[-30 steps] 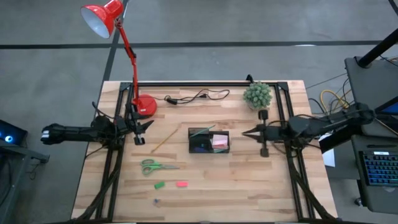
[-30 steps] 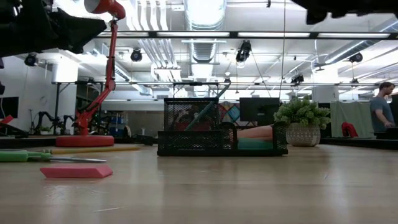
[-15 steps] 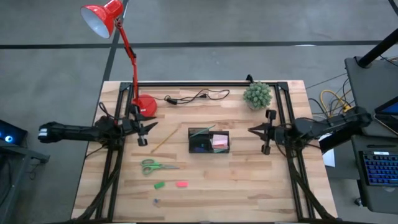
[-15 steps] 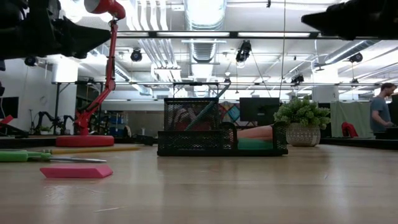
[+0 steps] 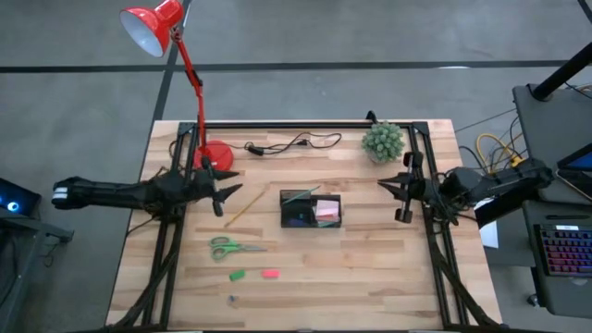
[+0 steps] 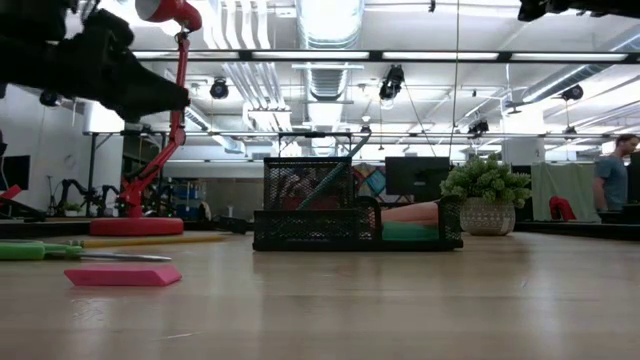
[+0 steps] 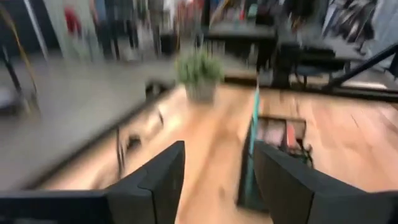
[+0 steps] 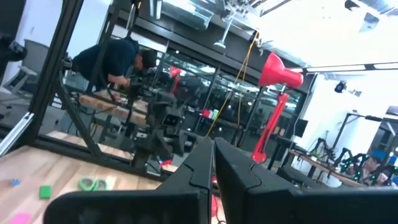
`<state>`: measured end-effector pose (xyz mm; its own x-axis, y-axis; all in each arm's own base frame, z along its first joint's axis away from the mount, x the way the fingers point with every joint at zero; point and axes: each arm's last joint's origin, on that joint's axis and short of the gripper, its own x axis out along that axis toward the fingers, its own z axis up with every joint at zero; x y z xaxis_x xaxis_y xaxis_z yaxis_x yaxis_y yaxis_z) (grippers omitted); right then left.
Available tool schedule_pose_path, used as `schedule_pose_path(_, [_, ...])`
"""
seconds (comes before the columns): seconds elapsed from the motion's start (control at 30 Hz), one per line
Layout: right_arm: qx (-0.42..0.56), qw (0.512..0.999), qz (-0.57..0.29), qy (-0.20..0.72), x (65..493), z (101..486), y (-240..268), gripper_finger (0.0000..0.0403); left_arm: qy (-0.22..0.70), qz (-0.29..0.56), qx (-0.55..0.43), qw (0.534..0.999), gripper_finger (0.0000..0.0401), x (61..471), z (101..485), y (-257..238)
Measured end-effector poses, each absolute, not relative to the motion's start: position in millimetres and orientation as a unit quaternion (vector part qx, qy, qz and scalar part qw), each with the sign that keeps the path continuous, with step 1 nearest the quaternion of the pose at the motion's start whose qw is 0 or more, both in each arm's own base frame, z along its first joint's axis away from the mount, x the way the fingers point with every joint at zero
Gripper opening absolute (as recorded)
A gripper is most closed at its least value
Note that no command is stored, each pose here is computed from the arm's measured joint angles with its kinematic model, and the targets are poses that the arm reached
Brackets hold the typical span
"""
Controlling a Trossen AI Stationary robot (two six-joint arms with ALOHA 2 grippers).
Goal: Pick and place office supplies into organizer
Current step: Put the yellow pencil into the black desk organizer
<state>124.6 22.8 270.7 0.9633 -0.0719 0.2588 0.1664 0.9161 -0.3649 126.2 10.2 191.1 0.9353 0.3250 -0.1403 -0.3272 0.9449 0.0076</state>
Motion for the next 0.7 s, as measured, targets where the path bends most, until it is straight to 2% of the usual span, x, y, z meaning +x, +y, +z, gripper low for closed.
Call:
schedule_pose_path(0.23, [-0.248, 0.960, -0.066, -0.112, 125.1, 267.8, 22.9, 0.0008, 0.247, 0.159, -0.163, 0.942, 0.0179, 139.4, 209.0, 7.3])
schedule_pose_path(0.37, [-0.273, 0.954, -0.068, -0.109, 125.2, 266.9, 23.0, 0.0008, 0.307, 0.151, -0.220, 0.914, 0.0173, 159.9, 218.6, 5.2])
schedule_pose_path(0.5, [-0.272, 0.954, -0.069, -0.109, 125.2, 267.0, 23.0, 0.0008, 0.364, 0.167, -0.224, 0.888, 0.0173, 184.3, 213.4, 5.1])
schedule_pose_path(0.7, [-0.259, 0.957, -0.066, -0.108, 125.3, 266.5, 23.0, 0.0008, 0.507, 0.256, -0.169, 0.805, 0.0173, 198.7, 200.2, 8.5])
